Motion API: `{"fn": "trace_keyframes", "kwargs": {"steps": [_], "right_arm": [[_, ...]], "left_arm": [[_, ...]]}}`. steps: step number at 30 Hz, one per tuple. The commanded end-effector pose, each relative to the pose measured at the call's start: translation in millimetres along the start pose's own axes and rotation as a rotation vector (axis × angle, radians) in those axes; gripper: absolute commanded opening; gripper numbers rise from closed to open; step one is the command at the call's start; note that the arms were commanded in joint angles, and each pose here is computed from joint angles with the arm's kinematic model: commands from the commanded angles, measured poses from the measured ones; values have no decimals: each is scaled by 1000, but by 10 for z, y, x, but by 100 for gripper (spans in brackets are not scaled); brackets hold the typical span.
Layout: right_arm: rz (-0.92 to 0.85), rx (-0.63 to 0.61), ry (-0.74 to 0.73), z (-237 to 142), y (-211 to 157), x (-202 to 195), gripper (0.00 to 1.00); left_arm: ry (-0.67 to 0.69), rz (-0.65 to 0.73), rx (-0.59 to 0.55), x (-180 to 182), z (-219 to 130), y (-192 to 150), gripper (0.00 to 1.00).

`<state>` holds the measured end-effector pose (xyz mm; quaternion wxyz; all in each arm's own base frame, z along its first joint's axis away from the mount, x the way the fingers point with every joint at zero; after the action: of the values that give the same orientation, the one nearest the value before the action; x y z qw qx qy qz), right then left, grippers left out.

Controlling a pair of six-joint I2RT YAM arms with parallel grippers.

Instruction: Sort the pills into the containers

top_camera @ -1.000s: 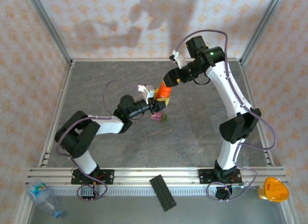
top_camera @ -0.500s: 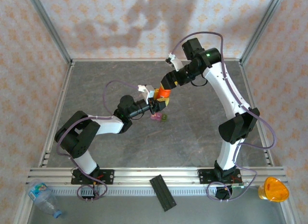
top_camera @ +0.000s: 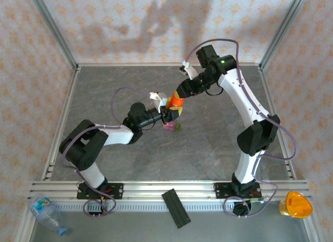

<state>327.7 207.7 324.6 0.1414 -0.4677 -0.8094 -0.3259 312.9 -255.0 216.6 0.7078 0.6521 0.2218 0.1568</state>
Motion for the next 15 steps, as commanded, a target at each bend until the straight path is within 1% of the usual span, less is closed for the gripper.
{"fn": "trace_keyframes", "kwargs": {"steps": [1, 3, 6, 10, 12, 15], "right_arm": [[34, 7, -19, 28, -99, 27, 36], [82, -11, -61, 52, -104, -26, 31], [195, -56, -128, 119, -109, -106, 28], [372, -142, -178, 244, -150, -152, 27], [461, -205, -193, 294, -165, -132, 27], [511, -255, -202, 367, -186, -51, 27]], "left_arm": [[-36, 72, -150, -71, 7, 389, 0], [-30, 77, -151, -66, 6, 391, 0], [-11, 91, -149, -52, 1, 400, 0], [28, 114, -158, -29, -20, 414, 0], [53, 124, -161, -12, -26, 419, 0], [66, 136, -157, 5, -22, 411, 0]]}}
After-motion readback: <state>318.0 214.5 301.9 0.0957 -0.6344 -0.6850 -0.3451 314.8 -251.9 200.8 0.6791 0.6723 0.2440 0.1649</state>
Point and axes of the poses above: each hand's point on the last joint's axis, 136 mm out from that joint toward the fingers, its own z axis out along the fingers, its own x axis along the line the jaws close on, y = z × x, the point moved 7 cm from there along -z, back along the fingers, and after that the axes turned 7 degrees about z, right-handed, at the moved point
